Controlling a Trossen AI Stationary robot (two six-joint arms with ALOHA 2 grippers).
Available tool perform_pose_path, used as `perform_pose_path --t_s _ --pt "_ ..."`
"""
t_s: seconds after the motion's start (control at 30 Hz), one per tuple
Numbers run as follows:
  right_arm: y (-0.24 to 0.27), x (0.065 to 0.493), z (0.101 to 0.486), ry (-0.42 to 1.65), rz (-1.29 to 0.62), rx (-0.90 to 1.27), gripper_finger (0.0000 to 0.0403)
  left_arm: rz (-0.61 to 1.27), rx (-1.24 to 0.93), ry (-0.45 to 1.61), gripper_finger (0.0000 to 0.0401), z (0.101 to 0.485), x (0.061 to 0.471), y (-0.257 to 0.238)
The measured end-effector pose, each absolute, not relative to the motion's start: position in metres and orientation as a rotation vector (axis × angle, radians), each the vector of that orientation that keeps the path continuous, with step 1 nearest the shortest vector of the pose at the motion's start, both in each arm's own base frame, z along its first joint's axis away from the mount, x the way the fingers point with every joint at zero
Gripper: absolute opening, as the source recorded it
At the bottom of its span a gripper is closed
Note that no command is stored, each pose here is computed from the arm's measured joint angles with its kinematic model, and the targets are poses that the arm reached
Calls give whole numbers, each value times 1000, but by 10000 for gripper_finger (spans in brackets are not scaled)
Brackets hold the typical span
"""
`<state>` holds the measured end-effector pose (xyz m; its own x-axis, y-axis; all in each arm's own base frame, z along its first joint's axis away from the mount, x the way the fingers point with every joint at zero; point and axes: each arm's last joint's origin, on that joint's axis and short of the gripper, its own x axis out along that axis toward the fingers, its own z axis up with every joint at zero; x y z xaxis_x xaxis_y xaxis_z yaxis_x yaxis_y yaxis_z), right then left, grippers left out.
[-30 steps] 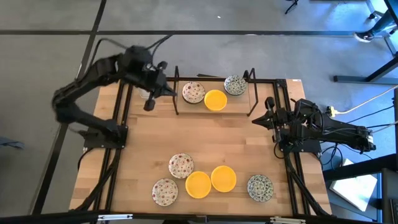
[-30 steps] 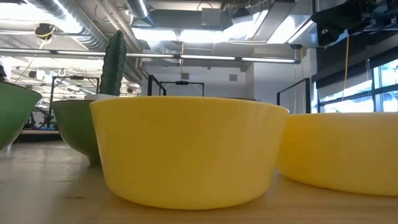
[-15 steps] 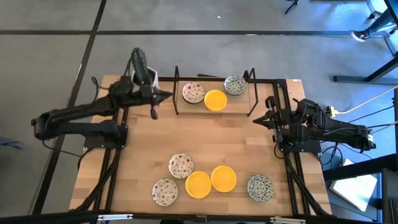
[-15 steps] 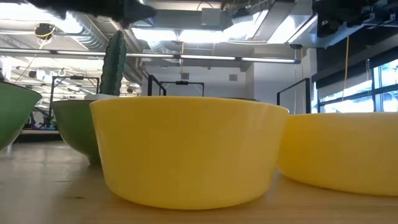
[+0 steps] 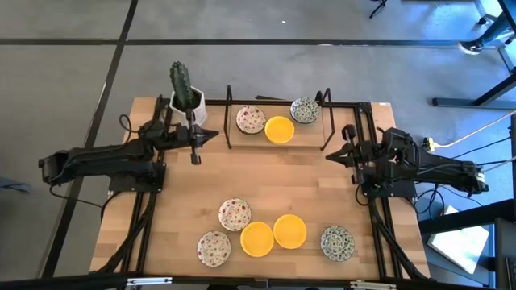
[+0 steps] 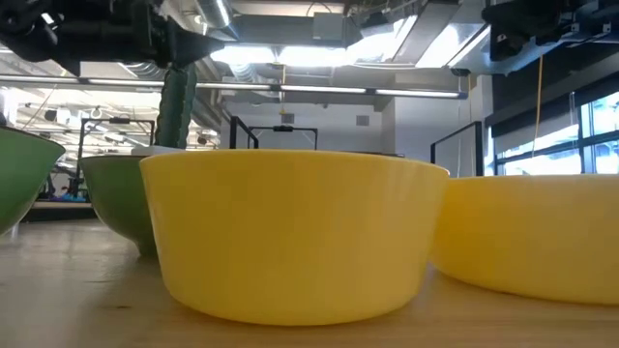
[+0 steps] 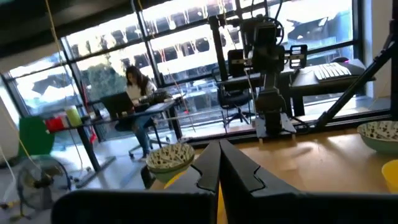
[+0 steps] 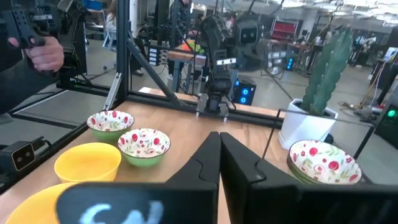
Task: Pick & Place Mini bowls
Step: Stack the yellow bowl on top of the yellow bowl on the shelf
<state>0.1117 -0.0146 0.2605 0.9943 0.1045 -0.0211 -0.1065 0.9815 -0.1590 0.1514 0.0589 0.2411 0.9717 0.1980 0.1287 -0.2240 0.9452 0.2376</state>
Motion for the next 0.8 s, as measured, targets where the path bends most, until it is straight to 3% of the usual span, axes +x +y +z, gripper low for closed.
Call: perform_pose_path --t_s 0.47,0.8 --pt "-20 139 249 107 126 -130 10 159 288 -118 3 243 138 52" --pt "-10 139 259 3 211 -156 10 155 301 -66 3 238 139 52"
